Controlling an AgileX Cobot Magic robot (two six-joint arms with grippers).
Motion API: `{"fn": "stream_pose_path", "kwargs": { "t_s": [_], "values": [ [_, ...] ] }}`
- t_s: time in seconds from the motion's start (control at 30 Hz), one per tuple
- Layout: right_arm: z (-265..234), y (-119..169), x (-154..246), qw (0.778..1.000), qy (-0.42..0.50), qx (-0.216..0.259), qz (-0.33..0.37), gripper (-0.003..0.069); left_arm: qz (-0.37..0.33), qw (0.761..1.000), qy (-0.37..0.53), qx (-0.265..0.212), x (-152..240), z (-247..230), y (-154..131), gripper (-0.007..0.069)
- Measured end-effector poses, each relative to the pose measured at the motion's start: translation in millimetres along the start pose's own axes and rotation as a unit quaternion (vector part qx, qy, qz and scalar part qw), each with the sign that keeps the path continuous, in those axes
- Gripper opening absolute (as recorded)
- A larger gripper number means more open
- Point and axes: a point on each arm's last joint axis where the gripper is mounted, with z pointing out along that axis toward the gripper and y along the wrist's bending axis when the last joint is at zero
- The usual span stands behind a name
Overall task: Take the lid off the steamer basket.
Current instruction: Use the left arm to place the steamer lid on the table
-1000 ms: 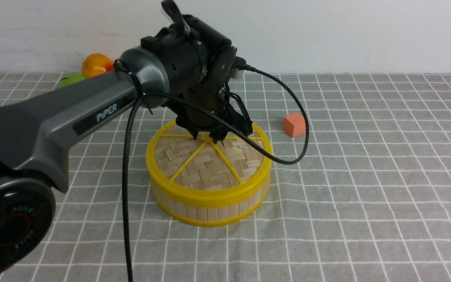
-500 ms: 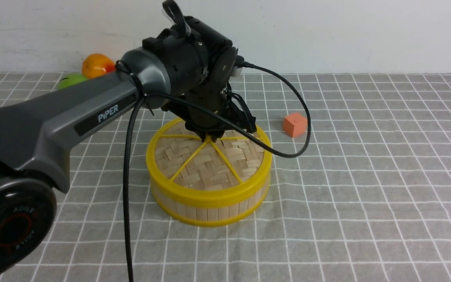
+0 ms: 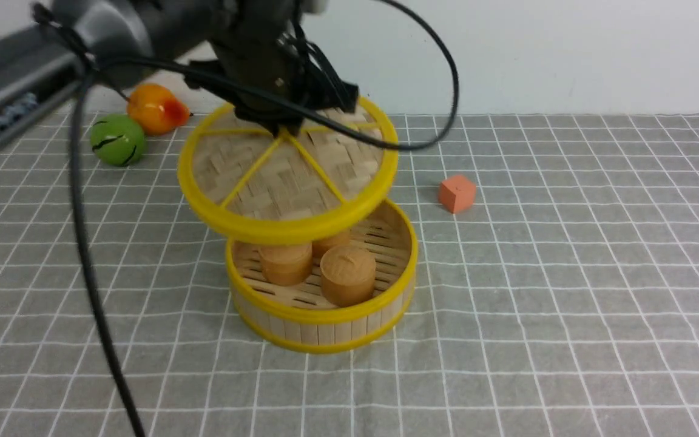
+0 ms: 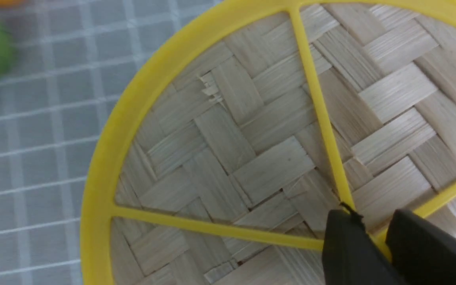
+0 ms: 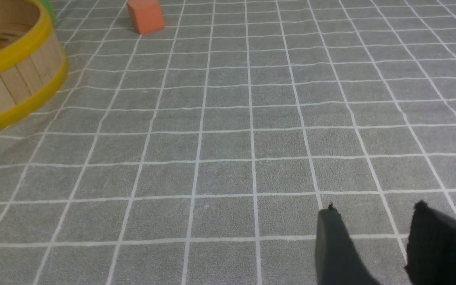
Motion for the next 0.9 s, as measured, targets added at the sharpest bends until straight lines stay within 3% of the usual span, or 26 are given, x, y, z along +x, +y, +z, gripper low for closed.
{"fn": "stream_pose_path", "kwargs": {
  "t_s": [0.23,0.47,0.63,0.9],
  "values": [
    [0,0,0,1.000,0.000,0.000,0.000,0.0241,-0.062,0.995,0.014,-0.081,-6,-31,90,0.0112],
    [0,0,0,1.000,0.000,0.000,0.000,0.0241,-0.100,0.984,0.096,-0.112,53,37,145,0.0112],
    [0,0,0,1.000,0.000,0.000,0.000,0.0241,-0.096,0.984,0.105,-0.107,88,77,155,0.0112],
    [0,0,0,1.000,0.000,0.000,0.000,0.0241,-0.089,0.987,0.103,-0.083,106,129,139,0.0112]
  ]
}}
